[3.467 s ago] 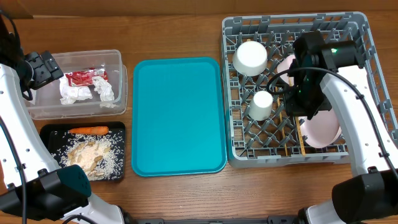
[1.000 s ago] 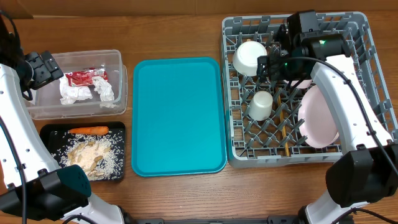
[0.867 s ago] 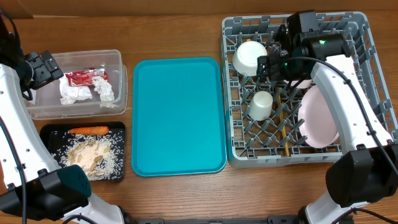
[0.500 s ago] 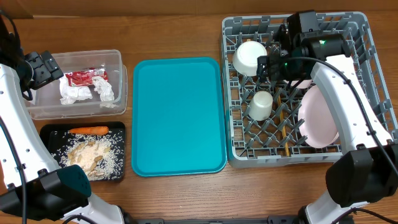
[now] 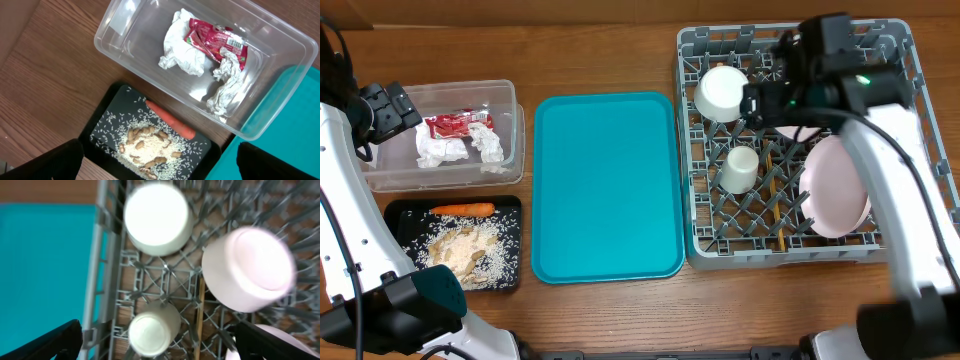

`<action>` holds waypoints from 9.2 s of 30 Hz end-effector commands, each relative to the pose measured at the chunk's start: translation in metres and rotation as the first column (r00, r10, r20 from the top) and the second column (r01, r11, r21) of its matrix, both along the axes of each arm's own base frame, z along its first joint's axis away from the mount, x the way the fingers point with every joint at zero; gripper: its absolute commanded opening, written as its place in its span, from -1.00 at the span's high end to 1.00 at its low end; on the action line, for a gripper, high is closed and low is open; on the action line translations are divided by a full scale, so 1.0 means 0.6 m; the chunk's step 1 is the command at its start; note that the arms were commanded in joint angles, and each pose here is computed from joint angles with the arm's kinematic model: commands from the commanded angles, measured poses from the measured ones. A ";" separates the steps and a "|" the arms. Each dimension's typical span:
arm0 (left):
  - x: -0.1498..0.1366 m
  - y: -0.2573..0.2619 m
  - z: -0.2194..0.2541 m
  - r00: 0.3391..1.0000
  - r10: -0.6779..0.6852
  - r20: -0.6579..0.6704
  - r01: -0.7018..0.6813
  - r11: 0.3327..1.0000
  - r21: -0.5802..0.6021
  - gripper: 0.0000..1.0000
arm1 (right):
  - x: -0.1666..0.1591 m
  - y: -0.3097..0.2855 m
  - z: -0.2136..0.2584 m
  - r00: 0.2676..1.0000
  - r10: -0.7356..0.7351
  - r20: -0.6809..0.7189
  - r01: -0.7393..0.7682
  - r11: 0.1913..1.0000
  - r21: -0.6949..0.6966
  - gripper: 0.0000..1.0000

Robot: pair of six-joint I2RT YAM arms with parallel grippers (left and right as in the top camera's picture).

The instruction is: Sort waste into correct bins and load items into the dishwasher

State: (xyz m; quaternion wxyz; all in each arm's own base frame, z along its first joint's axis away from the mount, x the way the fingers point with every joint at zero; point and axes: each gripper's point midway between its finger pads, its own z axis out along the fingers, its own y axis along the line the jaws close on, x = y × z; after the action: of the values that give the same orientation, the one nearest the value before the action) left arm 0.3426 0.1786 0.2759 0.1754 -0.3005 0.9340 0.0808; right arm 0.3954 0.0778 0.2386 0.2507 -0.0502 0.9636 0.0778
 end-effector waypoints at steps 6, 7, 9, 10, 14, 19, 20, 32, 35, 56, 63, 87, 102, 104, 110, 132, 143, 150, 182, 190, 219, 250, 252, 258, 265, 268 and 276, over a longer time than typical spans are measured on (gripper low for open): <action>-0.003 0.003 0.021 1.000 -0.009 0.024 0.008 0.999 0.031 -1.00 | -0.091 -0.017 0.203 0.942 -0.013 0.335 -0.001 0.999 0.044 -1.00; -0.003 0.003 0.021 1.000 -0.009 0.024 0.008 0.999 0.031 -1.00 | -0.102 -0.020 0.218 0.933 -0.016 0.361 0.000 0.999 0.045 -1.00; -0.003 0.003 0.021 1.000 -0.009 0.024 0.008 0.999 0.031 -1.00 | -0.129 -0.028 0.250 0.908 -0.027 0.419 0.009 0.999 0.045 -1.00; -0.003 0.003 0.021 1.000 -0.009 0.024 0.008 0.999 0.031 -0.99 | -0.140 -0.032 0.263 0.896 -0.033 0.443 0.014 0.999 0.045 -1.00; -0.003 0.003 0.021 1.000 -0.009 0.024 0.008 0.999 0.031 -0.99 | -0.185 -0.039 0.303 0.855 -0.034 0.517 0.008 0.999 0.053 -1.00; -0.003 0.003 0.021 1.000 -0.009 0.024 0.008 0.999 0.031 -0.99 | -0.244 -0.048 0.341 0.806 -0.040 0.590 0.000 0.998 0.067 -1.00; -0.003 0.003 0.021 1.000 -0.009 0.024 0.008 0.999 0.031 -1.00 | -0.259 -0.050 0.348 0.793 -0.042 0.608 -0.001 0.998 0.070 -1.00; -0.003 0.003 0.021 1.000 -0.009 0.024 0.008 0.999 0.031 -1.00 | -0.386 -0.071 0.283 0.746 -0.055 0.664 0.000 0.997 0.082 -1.00; -0.003 0.003 0.021 1.000 -0.009 0.024 0.008 0.999 0.031 -1.00 | -0.388 -0.073 0.241 0.754 -0.059 0.654 0.008 0.997 0.080 -1.00; -0.003 0.003 0.021 1.000 -0.009 0.024 0.008 0.999 0.031 -1.00 | -0.301 -0.066 0.047 0.453 -0.098 0.886 -0.036 0.991 0.128 -1.00; -0.003 0.003 0.021 1.000 -0.009 0.024 0.008 0.999 0.031 -1.00 | -0.275 -0.065 0.007 0.373 -0.103 0.922 -0.046 0.991 0.129 -1.00; -0.003 0.003 0.021 1.000 -0.009 0.024 0.008 0.999 0.031 -1.00 | -0.252 -0.073 -0.113 0.516 -0.106 0.850 0.014 0.993 0.115 -1.00; -0.003 0.003 0.021 1.000 -0.009 0.024 0.008 0.999 0.031 -1.00 | -0.251 -0.082 -0.113 0.498 -0.013 0.867 0.030 1.000 -0.002 -1.00; -0.003 0.003 0.021 1.000 -0.009 0.024 0.008 0.999 0.031 -0.99 | -0.250 -0.093 -0.113 0.502 -0.068 0.862 0.058 0.997 0.045 -1.00; -0.003 0.003 0.021 1.000 -0.009 0.024 0.008 0.999 0.031 -1.00 | -0.249 -0.106 -0.112 0.502 -0.110 0.858 0.089 0.993 0.075 -1.00; -0.003 0.003 0.021 1.000 -0.009 0.024 0.008 0.999 0.031 -1.00 | -0.249 -0.106 -0.112 0.502 -0.110 0.858 0.090 0.993 0.074 -1.00; -0.003 0.003 0.021 1.000 -0.009 0.024 0.008 0.999 0.031 -0.99 | -0.249 -0.106 -0.112 0.502 -0.110 0.858 0.090 0.993 0.074 -1.00; -0.003 0.003 0.021 1.000 -0.009 0.024 0.008 0.999 0.031 -0.99 | -0.249 -0.106 -0.112 0.502 -0.110 0.858 0.090 0.993 0.074 -1.00; -0.238 -0.213 0.290 0.796 -0.315 0.517 0.206 0.944 0.258 -1.00 | -0.249 -0.106 -0.112 0.502 -0.110 0.858 0.090 0.993 0.074 -1.00; -0.276 -0.222 0.170 0.867 -0.305 0.394 0.250 0.950 0.186 -1.00 | -0.249 -0.106 -0.112 0.502 -0.110 0.858 0.090 0.993 0.074 -1.00; -0.129 -0.300 -0.153 0.491 -0.444 0.749 0.432 0.871 0.234 -1.00 | -0.249 -0.106 -0.112 0.502 -0.110 0.858 0.090 0.993 0.074 -1.00; -0.156 -0.329 -0.236 0.351 -0.559 0.751 0.428 0.809 0.402 -1.00 | -0.249 -0.106 -0.112 0.502 -0.110 0.858 0.090 0.993 0.074 -1.00; -0.157 -0.332 -0.231 0.335 -0.568 0.752 0.428 0.803 0.416 -1.00 | -0.249 -0.106 -0.112 0.502 -0.110 0.858 0.090 0.993 0.074 -1.00; -0.160 -0.331 -0.209 0.288 -0.595 0.750 0.401 0.787 0.470 -1.00 | -0.249 -0.106 -0.112 0.502 -0.110 0.858 0.090 0.993 0.074 -1.00; -0.162 -0.326 -0.195 0.263 -0.635 0.726 0.372 0.761 0.531 -1.00 | -0.249 -0.106 -0.112 0.502 -0.110 0.858 0.090 0.993 0.074 -1.00; -0.162 -0.325 -0.196 0.267 -0.634 0.726 0.369 0.763 0.531 -0.99 | -0.249 -0.106 -0.112 0.502 -0.110 0.858 0.090 0.993 0.074 -1.00; -0.161 -0.305 -0.198 0.318 -0.576 0.753 0.316 0.813 0.489 -1.00 | -0.249 -0.106 -0.112 0.502 -0.110 0.858 0.090 0.993 0.074 -1.00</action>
State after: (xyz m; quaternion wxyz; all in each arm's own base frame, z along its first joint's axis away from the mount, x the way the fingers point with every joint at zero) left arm 0.2460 -0.0121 0.1577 0.6788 0.0252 0.7333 -0.0284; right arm 0.2458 0.0155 0.1729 0.6983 -0.0275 0.7142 0.0383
